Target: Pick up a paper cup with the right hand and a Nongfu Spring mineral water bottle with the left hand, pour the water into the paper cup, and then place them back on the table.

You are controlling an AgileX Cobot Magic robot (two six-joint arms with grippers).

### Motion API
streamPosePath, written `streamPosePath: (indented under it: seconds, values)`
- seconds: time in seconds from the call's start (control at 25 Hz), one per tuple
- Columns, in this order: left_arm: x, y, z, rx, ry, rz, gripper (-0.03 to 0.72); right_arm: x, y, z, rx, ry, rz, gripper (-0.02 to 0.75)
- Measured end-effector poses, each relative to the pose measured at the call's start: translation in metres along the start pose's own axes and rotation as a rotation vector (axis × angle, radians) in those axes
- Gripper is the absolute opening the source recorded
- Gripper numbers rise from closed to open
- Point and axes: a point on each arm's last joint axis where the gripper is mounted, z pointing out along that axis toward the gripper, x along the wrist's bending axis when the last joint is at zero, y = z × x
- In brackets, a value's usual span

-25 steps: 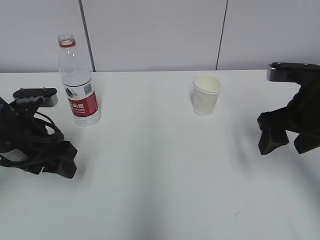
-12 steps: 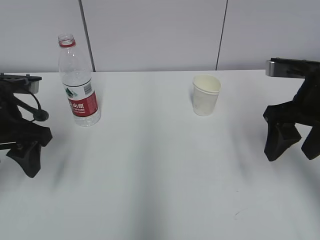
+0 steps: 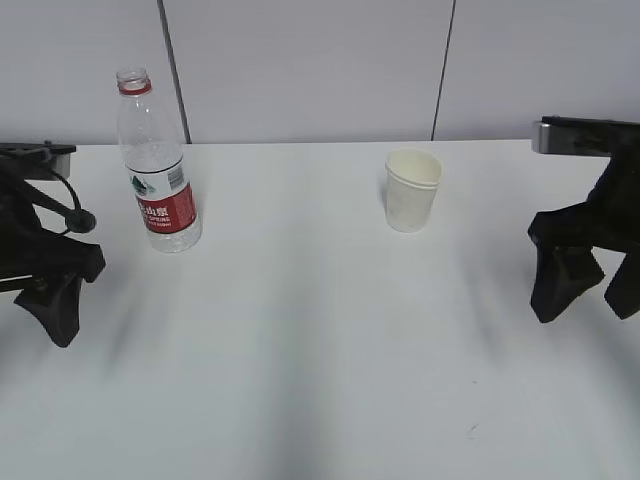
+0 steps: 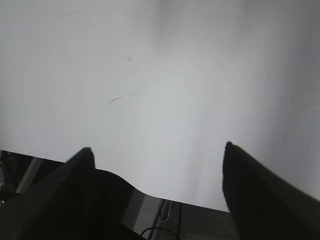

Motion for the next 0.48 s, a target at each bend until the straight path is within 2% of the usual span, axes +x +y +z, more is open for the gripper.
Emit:
streamPosePath:
  seconds: [0.2, 0.48]
  values:
    - [0.003, -0.012, -0.024, -0.084, -0.016, -0.004, 0.501, 0.001, -0.003, -0.007, -0.025, -0.004, -0.010, 0.588]
    - [0.012, -0.046, -0.074, -0.272, -0.040, -0.008, 0.501, 0.006, -0.028, -0.049, -0.171, -0.002, -0.064, 0.588]
